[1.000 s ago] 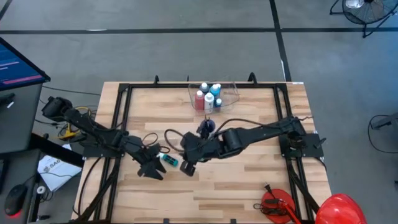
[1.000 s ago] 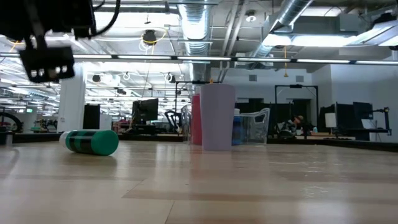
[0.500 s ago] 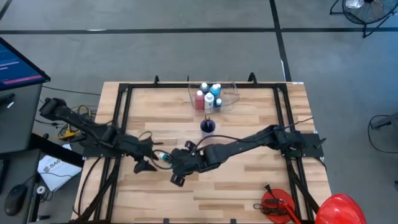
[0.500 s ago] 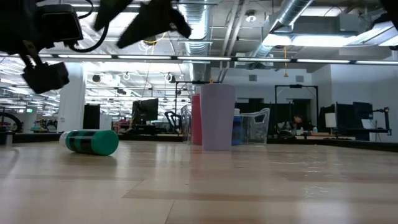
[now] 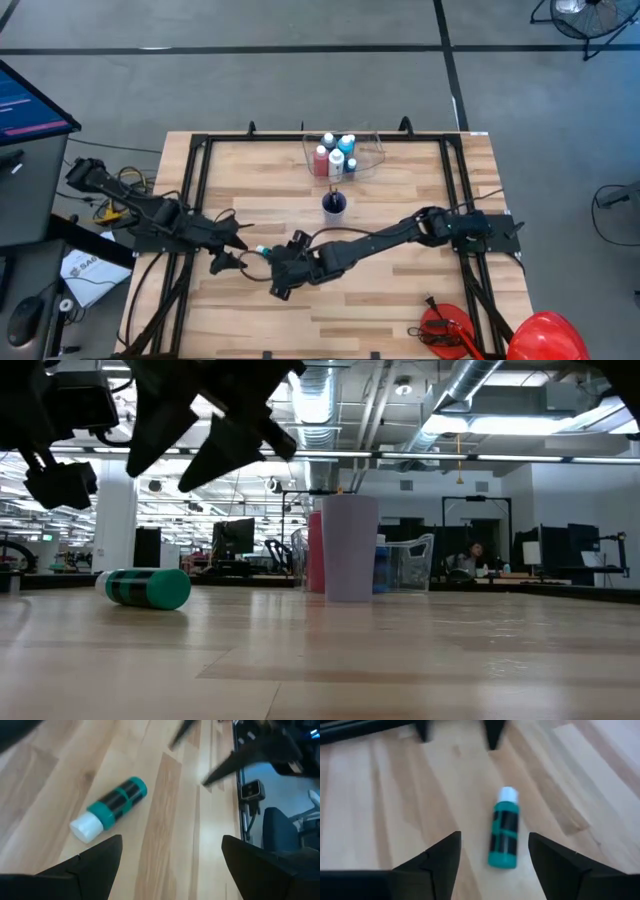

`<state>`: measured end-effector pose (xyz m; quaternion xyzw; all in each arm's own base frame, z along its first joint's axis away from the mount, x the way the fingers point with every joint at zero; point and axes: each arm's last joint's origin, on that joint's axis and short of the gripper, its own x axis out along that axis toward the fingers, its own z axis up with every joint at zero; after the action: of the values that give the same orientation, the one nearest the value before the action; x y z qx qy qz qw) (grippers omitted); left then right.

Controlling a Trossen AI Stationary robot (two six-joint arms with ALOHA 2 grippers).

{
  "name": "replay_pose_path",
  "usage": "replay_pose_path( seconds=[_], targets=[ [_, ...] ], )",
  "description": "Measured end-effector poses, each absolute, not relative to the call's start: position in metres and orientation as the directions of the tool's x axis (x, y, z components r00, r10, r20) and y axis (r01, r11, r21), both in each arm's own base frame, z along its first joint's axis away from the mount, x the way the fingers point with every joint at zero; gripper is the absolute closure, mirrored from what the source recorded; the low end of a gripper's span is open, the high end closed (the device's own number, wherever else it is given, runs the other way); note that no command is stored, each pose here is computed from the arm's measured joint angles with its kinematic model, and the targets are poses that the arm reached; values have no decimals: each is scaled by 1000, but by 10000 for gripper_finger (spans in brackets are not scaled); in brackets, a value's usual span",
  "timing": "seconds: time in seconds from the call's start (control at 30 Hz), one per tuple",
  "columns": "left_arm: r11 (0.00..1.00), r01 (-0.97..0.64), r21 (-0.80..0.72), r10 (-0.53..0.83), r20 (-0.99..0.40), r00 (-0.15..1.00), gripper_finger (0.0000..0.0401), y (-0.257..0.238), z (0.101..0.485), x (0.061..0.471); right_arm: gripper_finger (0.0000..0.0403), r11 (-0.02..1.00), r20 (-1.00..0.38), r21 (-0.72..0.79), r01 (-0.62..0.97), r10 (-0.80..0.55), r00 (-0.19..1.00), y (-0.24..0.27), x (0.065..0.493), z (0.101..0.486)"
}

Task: Pick & Place Paint Supplies
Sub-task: Put the green paint bottle into the transparent bin

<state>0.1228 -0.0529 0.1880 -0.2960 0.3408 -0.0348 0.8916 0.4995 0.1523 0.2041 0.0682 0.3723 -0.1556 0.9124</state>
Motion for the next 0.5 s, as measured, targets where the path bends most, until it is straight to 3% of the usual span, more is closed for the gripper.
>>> replay_pose_path(
  seconds=[0.2,0.5],
  targets=[
    [825,-164,-541,-232,-588,775,66,-57,187,120,173,902,-704,83,424,-248,666,134,507,199],
    [832,-181,-525,-194,-579,792,66,-61,188,118,172,918,-771,134,373,-140,622,140,513,163]
  ],
)
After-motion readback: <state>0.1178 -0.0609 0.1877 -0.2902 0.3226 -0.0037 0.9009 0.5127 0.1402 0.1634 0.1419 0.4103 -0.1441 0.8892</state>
